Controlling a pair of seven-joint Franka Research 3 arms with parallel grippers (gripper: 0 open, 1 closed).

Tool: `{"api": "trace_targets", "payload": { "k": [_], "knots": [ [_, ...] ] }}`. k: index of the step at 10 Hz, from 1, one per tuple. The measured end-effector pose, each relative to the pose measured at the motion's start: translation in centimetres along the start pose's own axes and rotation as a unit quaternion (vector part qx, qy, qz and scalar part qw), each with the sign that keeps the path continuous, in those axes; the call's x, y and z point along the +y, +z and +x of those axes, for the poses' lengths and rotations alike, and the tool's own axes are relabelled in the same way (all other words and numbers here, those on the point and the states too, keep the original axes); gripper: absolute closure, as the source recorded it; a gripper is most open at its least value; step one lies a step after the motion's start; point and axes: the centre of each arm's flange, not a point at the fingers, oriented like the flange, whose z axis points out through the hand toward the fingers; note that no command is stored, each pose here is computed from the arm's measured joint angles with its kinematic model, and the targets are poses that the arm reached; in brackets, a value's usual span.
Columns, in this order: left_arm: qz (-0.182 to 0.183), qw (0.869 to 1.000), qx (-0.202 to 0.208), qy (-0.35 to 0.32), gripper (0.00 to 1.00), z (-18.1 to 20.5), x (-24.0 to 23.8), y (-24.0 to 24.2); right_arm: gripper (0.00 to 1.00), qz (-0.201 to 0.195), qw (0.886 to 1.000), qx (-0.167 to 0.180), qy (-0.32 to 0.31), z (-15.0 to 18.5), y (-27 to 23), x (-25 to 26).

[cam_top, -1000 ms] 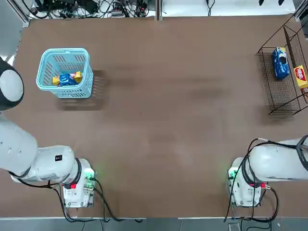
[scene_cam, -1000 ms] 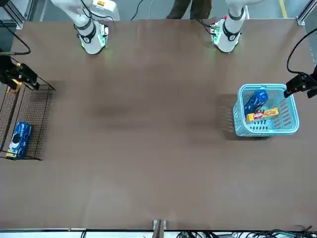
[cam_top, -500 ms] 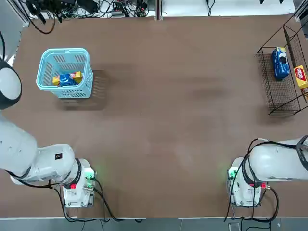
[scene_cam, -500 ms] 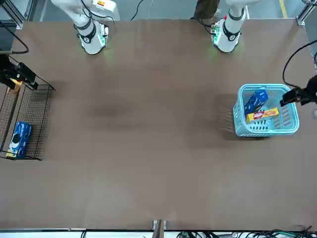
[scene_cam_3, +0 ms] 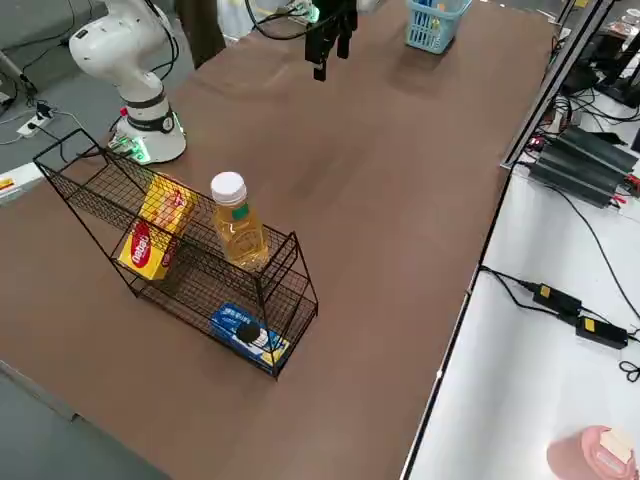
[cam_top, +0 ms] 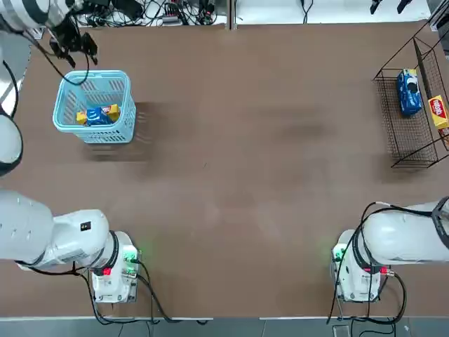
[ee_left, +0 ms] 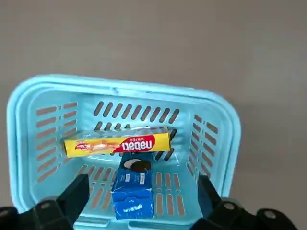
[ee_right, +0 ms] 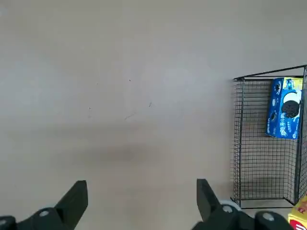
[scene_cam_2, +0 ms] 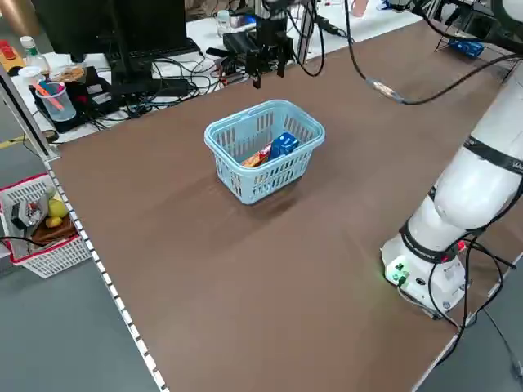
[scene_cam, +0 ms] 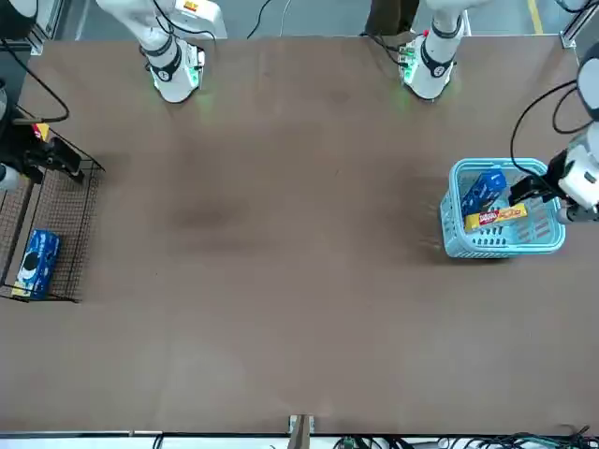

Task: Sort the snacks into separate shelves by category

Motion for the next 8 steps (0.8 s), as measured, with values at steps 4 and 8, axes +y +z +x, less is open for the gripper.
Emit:
{"api": "trace_targets", "payload": {
  "k": [4,8],
  "knots": [
    [0.000,0.999,-0.039,-0.007,0.02,-4.1,0.0,5.8,0.00,-0.001,1.000,0.004,-0.004,-0.1,-0.4,-0.4],
    [-0.003,0.997,-0.061,-0.048,0.03,-6.6,-3.6,8.4,0.00,-0.003,0.999,0.010,-0.032,-0.1,-1.0,1.1]
  ]
}}
